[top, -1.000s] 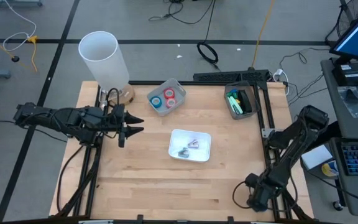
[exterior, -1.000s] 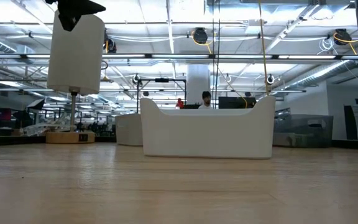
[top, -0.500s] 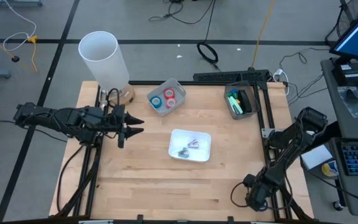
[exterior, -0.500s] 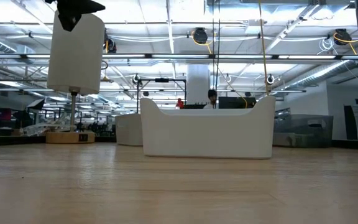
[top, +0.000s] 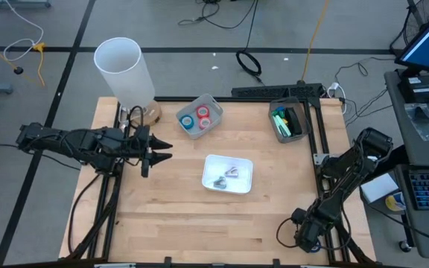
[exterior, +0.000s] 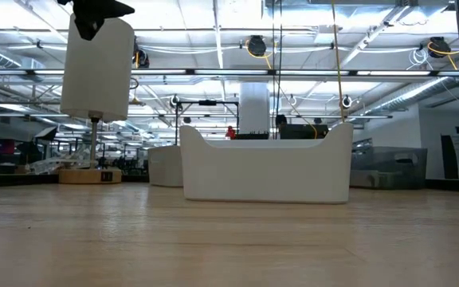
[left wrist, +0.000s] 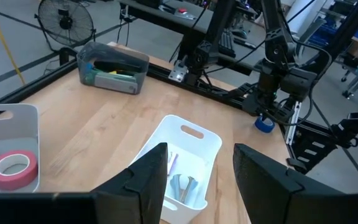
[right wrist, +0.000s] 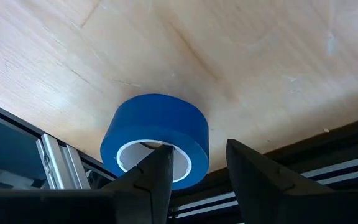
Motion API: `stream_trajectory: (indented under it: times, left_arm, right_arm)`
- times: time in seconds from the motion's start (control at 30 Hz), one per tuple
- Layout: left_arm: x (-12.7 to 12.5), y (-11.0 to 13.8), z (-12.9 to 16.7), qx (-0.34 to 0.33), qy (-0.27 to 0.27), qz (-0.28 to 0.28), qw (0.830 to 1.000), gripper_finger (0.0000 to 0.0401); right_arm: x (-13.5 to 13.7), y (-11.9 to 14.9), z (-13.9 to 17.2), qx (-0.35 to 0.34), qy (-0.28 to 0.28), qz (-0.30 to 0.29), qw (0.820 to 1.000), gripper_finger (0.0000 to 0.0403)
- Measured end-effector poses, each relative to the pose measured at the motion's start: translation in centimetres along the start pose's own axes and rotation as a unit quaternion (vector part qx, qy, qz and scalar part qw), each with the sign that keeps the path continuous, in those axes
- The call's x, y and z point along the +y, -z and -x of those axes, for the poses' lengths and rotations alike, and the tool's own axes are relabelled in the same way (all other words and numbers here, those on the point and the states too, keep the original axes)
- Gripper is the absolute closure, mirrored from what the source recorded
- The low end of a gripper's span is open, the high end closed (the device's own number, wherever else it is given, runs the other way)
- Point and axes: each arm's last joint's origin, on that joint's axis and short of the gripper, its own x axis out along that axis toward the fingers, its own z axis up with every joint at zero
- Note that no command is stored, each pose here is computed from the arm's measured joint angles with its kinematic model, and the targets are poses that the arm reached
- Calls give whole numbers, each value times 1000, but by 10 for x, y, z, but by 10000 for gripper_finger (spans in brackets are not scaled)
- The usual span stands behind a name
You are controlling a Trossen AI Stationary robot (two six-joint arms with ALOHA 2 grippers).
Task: Pick and place Stapler, Stapler remover, tape
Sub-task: Put the dark blue tape into the gray bin
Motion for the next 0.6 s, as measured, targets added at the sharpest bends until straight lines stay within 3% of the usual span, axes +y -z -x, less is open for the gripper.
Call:
stream_trajectory:
  times: [0.43, 0.6]
  left_arm:
    - [0, 0, -1, 1, 0, -1, 1000, 219]
    - [0, 0, -1, 1, -1, -3, 1000, 219]
  right_arm:
    - [0, -3, -1, -39, -7, -5, 999, 264]
    - [0, -5, 0, -46, -6, -12, 999, 288]
